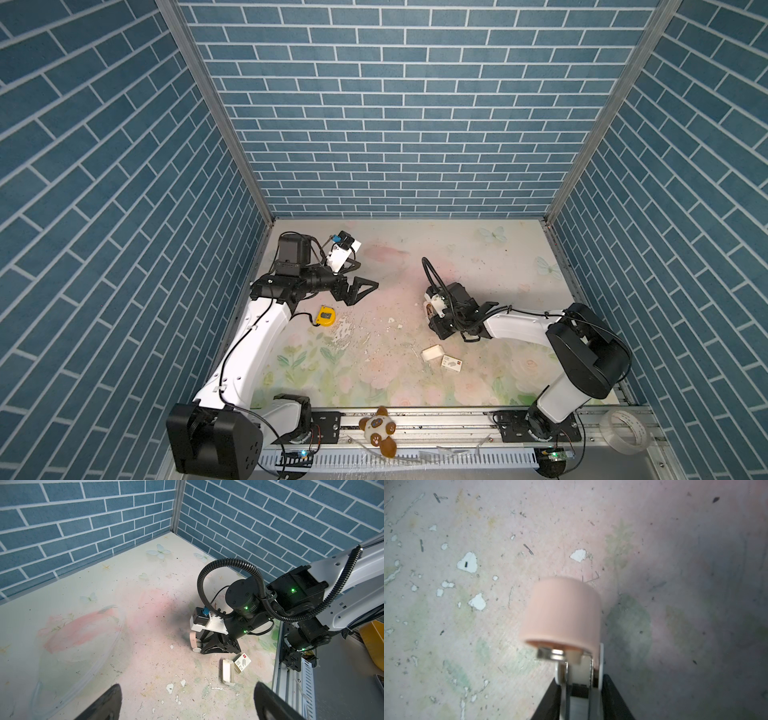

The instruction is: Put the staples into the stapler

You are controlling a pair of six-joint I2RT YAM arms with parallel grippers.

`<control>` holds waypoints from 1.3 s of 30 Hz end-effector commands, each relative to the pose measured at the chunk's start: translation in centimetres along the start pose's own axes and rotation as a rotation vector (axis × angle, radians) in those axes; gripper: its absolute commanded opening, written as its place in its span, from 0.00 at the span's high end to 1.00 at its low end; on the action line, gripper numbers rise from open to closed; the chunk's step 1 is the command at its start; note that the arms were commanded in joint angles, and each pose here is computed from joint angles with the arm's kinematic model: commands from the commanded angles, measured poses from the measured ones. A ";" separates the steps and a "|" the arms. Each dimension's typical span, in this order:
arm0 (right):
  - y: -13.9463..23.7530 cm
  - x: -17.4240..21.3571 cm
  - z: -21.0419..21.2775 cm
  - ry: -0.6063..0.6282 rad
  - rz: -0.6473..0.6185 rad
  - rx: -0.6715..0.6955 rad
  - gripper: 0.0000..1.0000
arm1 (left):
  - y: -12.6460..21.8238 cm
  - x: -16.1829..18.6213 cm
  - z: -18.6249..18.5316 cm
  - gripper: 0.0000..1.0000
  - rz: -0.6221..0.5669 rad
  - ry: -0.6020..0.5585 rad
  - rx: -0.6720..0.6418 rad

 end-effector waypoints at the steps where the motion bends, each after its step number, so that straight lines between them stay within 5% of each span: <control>1: -0.8 0.7 0.2 0.069 0.040 0.017 0.72 | 0.6 0.0 0.0 0.00 -0.019 0.008 -0.008; 11: -1.8 0.9 4.0 0.216 0.073 -0.030 0.72 | 1.5 -0.1 0.7 0.00 -0.029 0.012 -0.052; 20: -1.4 0.2 5.3 0.215 0.036 -0.032 0.58 | 1.8 0.0 1.2 0.00 -0.006 0.006 -0.092; 30: 4.1 0.1 5.2 0.044 -0.037 -0.047 0.56 | 1.0 -1.0 2.2 0.01 0.076 -0.047 -0.100; 36: 5.3 2.2 4.4 -0.240 0.029 -0.083 0.76 | -2.5 0.5 1.2 0.07 0.251 -0.158 0.053; 39: 4.9 2.2 5.1 -0.329 0.061 -0.132 0.83 | -3.8 0.9 1.4 0.10 0.248 -0.149 0.095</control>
Point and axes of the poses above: each gripper's point midway between its finger pads, its own y axis back along the fingers, its own z axis along the line the jaws close on, x = y × z, the point moved 5 cm from there along y, back along the fingers, and after that the axes turned 12 degrees about -y, right-handed, at the moved point
